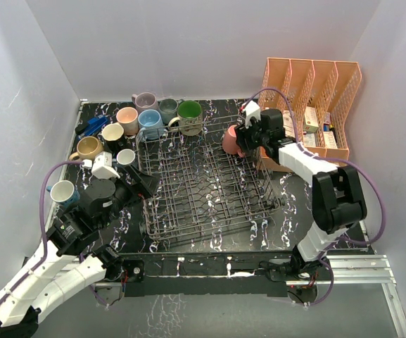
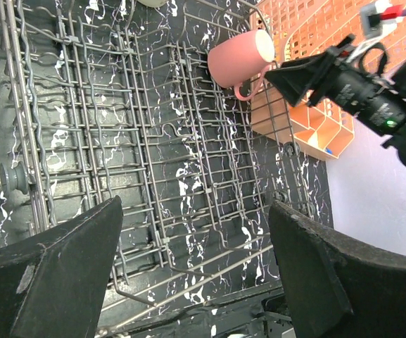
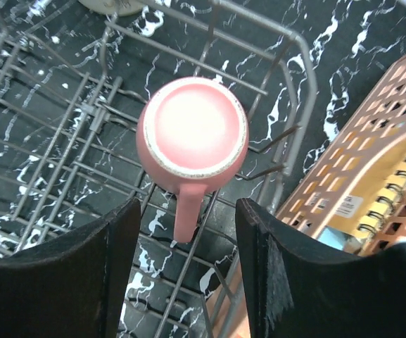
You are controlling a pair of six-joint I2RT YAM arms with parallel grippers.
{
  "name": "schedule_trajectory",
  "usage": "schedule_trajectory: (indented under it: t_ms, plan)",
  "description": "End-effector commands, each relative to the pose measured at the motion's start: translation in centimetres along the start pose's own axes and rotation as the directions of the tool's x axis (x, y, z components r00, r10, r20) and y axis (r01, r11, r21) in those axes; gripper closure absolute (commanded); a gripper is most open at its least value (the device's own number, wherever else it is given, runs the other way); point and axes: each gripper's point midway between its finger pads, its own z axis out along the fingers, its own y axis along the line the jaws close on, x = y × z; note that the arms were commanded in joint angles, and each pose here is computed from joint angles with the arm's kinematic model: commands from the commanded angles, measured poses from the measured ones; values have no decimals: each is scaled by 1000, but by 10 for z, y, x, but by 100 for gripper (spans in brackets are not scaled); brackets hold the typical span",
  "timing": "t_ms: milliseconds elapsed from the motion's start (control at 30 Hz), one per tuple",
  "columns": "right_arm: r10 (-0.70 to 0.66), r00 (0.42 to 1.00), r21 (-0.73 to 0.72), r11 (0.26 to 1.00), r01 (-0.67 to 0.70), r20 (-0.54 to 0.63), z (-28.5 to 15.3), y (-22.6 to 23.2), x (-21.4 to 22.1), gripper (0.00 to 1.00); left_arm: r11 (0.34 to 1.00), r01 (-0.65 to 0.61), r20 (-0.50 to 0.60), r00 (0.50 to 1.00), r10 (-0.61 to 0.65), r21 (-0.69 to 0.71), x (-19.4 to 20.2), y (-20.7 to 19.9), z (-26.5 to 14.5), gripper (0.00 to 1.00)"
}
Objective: Load the cups into the dish rack
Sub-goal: Pick up the cup at the center of the board.
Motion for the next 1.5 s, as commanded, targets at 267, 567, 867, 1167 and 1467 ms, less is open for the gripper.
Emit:
schedule_trajectory:
  t_ms: [267,567,867,1167,1467]
  plan:
    - [-40,979,-407,906,120,200,-118,65,-62,21,978,-176,-14,984,175,-114,-15,18,-14,17]
    - [-99,949,-588,764,266,299,-194,122,-32,18,835,-440,-152,898,413,-332,-42,33,-8,17]
    - [-68,954,-585,776,235,293,-202,123,4,18,740,-543,-255,840,480,-397,-73,48,25,18]
    - [-28,956,-582,788,200,291,-201,117,9,18,896,-319,-286,930,232,-308,-88,101,94,41]
    - [-4,958,-587,790,178,286,-199,115,13,18,789,-546,-408,813,416,-284,-105,168,150,71]
